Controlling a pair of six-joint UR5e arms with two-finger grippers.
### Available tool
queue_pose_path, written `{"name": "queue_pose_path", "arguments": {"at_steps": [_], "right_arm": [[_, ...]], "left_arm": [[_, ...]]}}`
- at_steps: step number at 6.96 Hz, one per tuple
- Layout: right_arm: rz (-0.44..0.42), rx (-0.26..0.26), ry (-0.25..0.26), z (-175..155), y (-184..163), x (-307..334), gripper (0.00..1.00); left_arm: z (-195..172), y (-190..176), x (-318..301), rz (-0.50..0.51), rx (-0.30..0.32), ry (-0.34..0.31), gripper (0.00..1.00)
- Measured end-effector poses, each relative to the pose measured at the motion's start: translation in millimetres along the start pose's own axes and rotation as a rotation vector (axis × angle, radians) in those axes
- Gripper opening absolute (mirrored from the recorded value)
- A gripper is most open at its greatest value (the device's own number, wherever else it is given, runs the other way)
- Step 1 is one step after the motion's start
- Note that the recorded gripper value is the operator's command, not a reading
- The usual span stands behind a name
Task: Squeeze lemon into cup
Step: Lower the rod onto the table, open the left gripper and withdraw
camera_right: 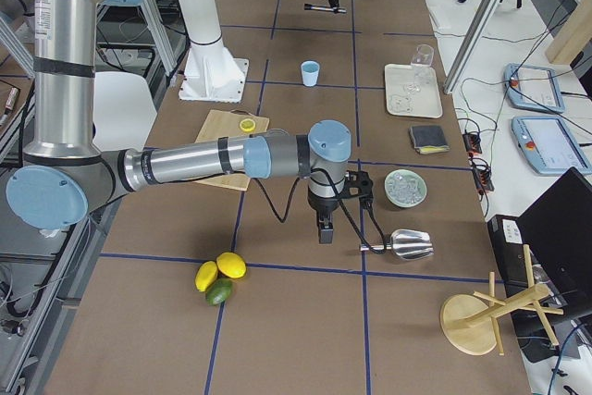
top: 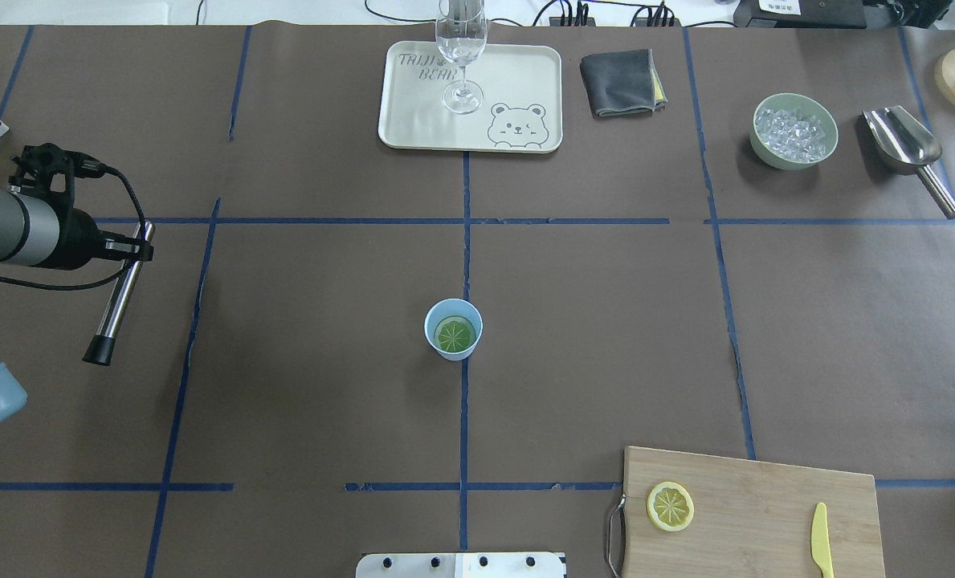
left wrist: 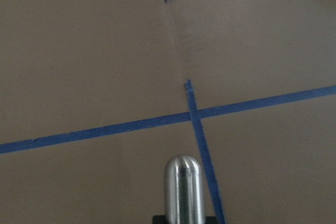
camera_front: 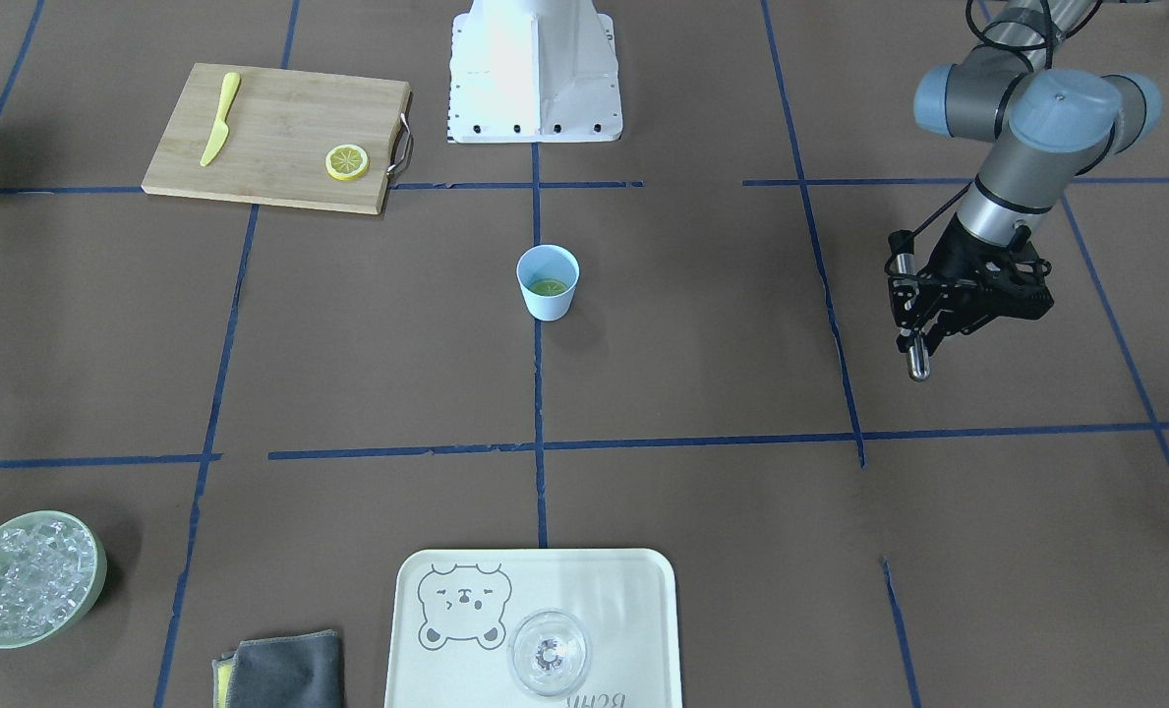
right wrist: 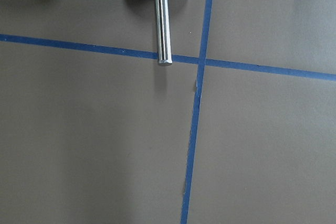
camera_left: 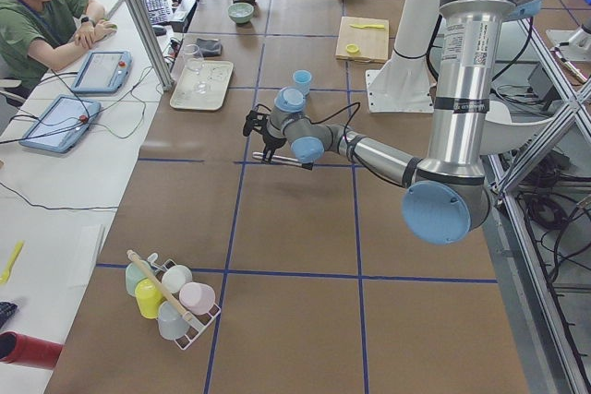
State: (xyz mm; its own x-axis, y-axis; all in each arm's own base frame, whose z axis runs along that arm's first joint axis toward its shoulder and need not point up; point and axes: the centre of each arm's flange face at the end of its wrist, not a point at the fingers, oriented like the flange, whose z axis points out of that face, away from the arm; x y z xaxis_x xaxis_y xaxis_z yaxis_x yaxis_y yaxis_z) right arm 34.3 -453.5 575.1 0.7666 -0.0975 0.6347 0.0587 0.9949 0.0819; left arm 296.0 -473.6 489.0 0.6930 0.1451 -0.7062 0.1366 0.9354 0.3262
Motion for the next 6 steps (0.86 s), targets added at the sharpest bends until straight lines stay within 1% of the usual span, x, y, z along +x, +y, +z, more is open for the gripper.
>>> {"name": "queue_pose_path", "arguments": {"at_steps": [2,3,4,6], "right_arm": [[0.000,0.002,0.000,-0.8,-0.6,-0.6,1.00],[0.000,0.002,0.000,-0.7,-0.9,-0.5,1.00],[0.000,0.001,0.000,-0.4,-1.0,-0.2,1.00],[0.001,0.001,0.000,-0.2,-1.0,0.0,1.00]], "left_arm": [[22.0,1.6,-12.8,-0.013,-0.003,-0.052,0.00],[27.4,2.1,-16.3,-0.024,-0.004,-0.066,0.16],[30.4,2.3,-18.2,-0.038,-0.002,-0.077,0.36],[35.0,3.0,-21.9,-0.048,-0.001,-0.093,0.87]]}}
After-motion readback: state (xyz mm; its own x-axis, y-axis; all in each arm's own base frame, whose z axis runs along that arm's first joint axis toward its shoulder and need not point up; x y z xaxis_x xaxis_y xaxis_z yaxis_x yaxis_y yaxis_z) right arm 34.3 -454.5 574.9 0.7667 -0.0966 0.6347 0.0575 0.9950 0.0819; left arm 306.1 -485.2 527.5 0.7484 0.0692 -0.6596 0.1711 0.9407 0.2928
